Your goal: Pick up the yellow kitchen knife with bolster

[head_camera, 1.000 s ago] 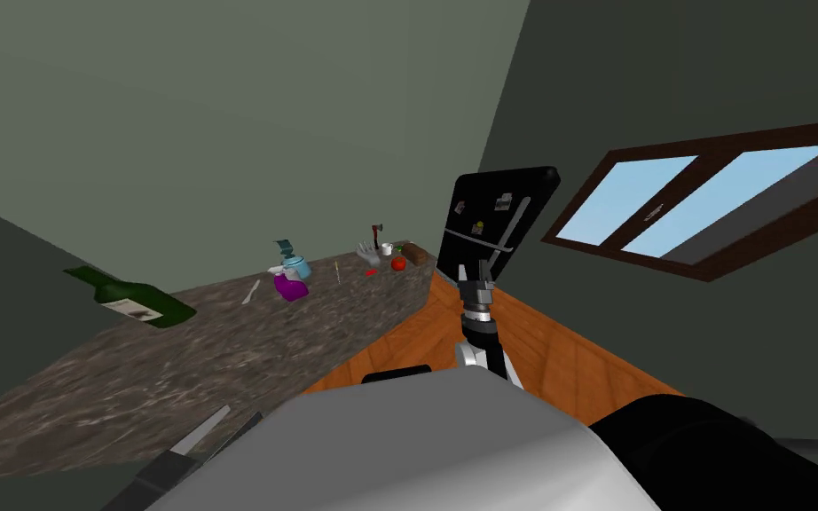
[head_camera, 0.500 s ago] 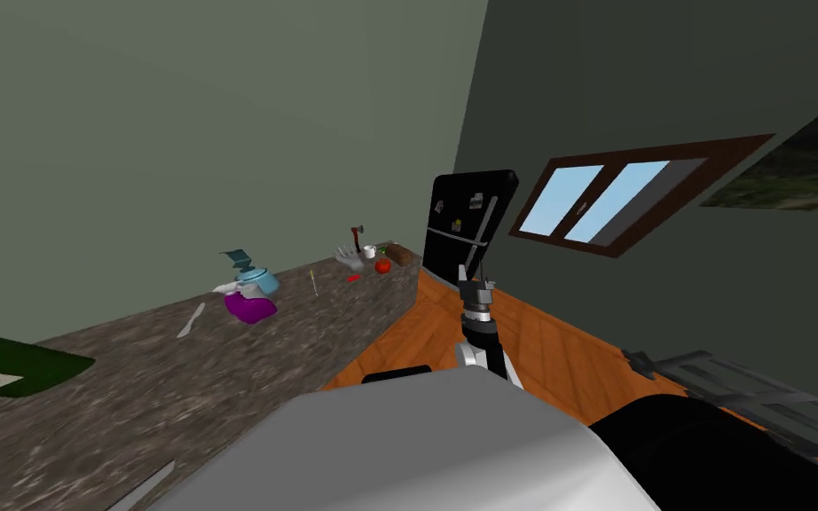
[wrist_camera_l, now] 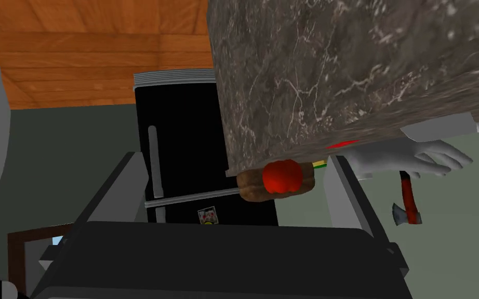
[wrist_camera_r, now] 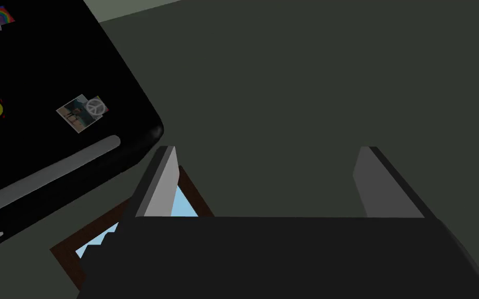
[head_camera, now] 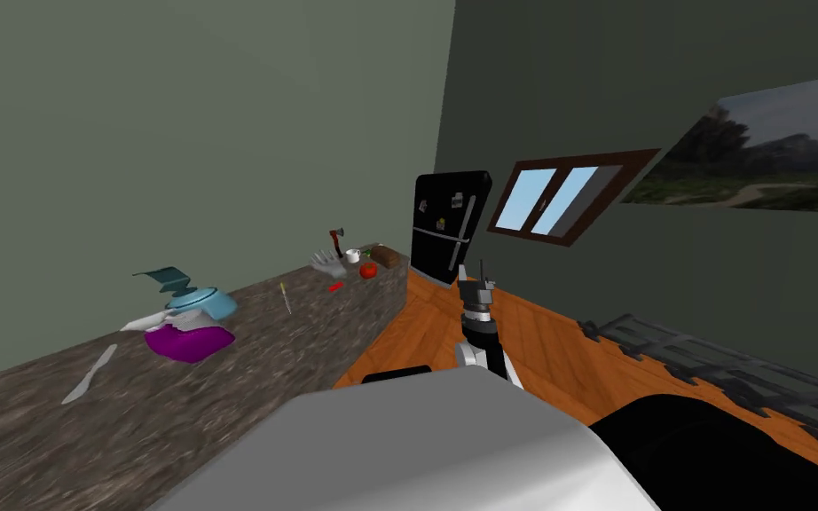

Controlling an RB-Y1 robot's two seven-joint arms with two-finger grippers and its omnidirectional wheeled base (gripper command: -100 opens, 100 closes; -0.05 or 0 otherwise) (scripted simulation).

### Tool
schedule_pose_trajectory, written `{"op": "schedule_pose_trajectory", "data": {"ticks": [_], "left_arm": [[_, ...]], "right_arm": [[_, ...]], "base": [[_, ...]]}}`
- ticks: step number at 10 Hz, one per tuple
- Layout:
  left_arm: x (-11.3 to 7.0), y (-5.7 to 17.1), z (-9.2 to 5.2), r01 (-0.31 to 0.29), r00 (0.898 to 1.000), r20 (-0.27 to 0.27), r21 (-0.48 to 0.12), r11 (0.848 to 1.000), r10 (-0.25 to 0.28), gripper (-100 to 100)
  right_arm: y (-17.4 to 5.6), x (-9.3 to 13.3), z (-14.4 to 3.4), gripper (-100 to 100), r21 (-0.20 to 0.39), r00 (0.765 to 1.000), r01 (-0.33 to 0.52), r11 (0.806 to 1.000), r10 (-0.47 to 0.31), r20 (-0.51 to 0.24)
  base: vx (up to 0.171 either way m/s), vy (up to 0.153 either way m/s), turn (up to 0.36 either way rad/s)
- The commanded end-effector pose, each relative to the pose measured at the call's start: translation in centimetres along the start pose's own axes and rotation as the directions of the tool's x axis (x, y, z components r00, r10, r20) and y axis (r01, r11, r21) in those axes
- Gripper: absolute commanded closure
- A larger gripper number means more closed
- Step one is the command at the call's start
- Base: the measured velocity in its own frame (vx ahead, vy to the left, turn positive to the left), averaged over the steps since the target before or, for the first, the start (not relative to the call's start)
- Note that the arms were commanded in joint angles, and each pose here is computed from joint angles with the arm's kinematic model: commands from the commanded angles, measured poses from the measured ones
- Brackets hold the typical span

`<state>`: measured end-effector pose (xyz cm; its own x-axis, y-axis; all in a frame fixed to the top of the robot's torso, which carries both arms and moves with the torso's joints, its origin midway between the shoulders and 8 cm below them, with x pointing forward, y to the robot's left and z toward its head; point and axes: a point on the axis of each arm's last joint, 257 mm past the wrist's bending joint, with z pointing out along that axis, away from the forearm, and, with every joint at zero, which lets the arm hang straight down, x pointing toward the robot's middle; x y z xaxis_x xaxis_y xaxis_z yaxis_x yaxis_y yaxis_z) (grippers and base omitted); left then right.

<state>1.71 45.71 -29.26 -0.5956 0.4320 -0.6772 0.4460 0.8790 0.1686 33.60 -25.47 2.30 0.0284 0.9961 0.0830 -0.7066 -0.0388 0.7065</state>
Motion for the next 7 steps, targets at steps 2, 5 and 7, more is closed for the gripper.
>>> {"op": "schedule_pose_trajectory", "data": {"ticks": [2,5,7], "left_arm": [[2.5,0.4,-2.1,-0.117,0.988,-0.094,0.032,0.993,0.120,-100],[6.5,1.3,-5.3,-0.256,0.935,-0.226,0.108,0.961,0.274,-100],[8.4,1.7,-6.9,-0.324,0.891,-0.279,0.161,0.932,0.358,-100]], "right_arm": [[0.0,0.0,0.0,0,0.000,1.000,0.000,1.000,0.000,0.000],[0.0,0.0,0.0,0,0.000,1.000,0.000,1.000,0.000,0.000],[0.0,0.0,0.0,0,0.000,1.000,0.000,1.000,0.000,0.000]], "base": [[0.078,0.009,-0.324],[0.087,0.017,-0.315],[0.088,0.023,-0.270]]}}
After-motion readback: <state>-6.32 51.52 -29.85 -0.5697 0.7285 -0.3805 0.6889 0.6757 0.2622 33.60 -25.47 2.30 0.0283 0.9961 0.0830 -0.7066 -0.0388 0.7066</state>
